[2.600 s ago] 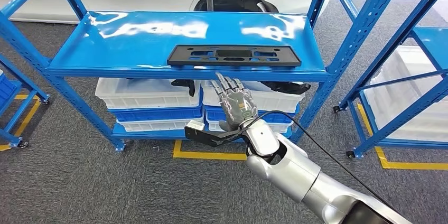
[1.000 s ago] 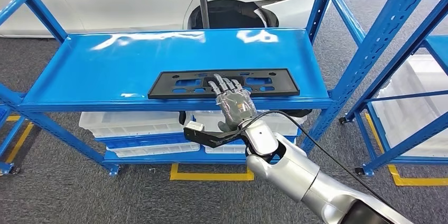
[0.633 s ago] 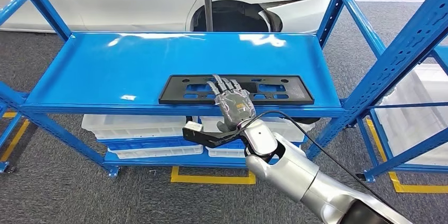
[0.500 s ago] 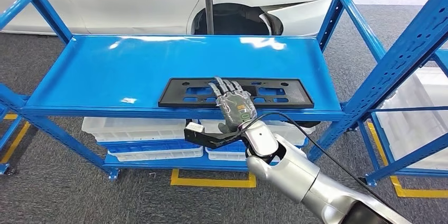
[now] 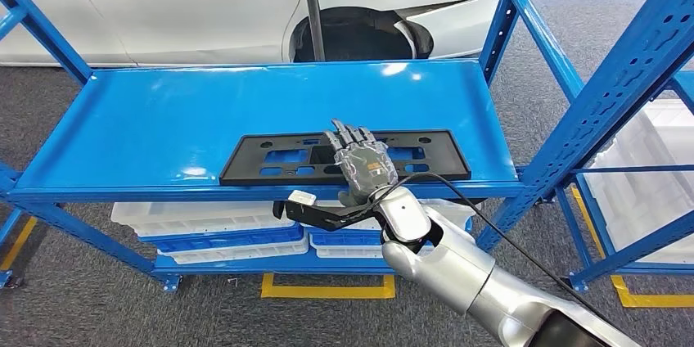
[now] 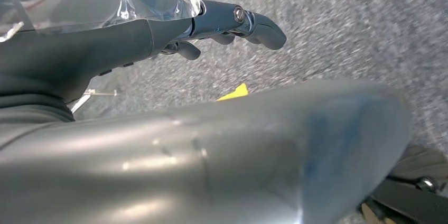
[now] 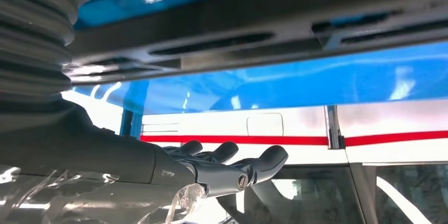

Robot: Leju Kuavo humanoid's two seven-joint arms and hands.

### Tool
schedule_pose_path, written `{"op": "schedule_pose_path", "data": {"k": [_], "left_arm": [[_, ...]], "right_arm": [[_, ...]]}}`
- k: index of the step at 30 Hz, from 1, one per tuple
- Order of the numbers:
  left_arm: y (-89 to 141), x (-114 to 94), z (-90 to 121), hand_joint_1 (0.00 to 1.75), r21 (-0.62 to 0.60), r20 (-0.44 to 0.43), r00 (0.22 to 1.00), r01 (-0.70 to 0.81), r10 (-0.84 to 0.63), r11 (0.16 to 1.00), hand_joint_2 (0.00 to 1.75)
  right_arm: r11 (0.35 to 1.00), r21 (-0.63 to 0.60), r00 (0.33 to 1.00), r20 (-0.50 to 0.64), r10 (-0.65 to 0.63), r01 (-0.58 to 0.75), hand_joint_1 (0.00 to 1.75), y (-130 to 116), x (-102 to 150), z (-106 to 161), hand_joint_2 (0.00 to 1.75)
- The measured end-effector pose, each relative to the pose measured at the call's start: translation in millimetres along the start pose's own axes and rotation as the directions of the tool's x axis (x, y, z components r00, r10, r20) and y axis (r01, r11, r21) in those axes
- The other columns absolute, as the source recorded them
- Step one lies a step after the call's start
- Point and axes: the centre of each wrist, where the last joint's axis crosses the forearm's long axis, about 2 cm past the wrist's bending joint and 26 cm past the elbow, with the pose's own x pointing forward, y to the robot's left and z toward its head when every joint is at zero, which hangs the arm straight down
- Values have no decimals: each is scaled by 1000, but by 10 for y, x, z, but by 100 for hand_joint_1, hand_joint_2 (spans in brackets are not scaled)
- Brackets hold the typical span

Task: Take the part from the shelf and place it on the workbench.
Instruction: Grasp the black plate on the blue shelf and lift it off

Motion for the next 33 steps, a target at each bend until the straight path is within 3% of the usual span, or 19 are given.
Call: {"op": "schedule_pose_path", "data": {"k": [13,17,21,33], "left_arm": [[3,11,-1,0,-16,19,1000,-1,2,1000,0],[3,10,-1,0,-17,24,1000,-6,7,1000,0],[4,8,-2,0,-18,27,1000,-14,14,1000,0],[3,11,-1,0,-20,34,999,-28,29,999,0]], "right_arm": [[1000,25,1000,-4,0,0,0,5,-6,1,175],[996,84,1000,-23,-8,10,5,12,-7,-2,175],[981,193,998,-70,0,14,172,31,-22,-20,175],[962,273,989,-147,16,25,175,99,-115,-79,175]]}}
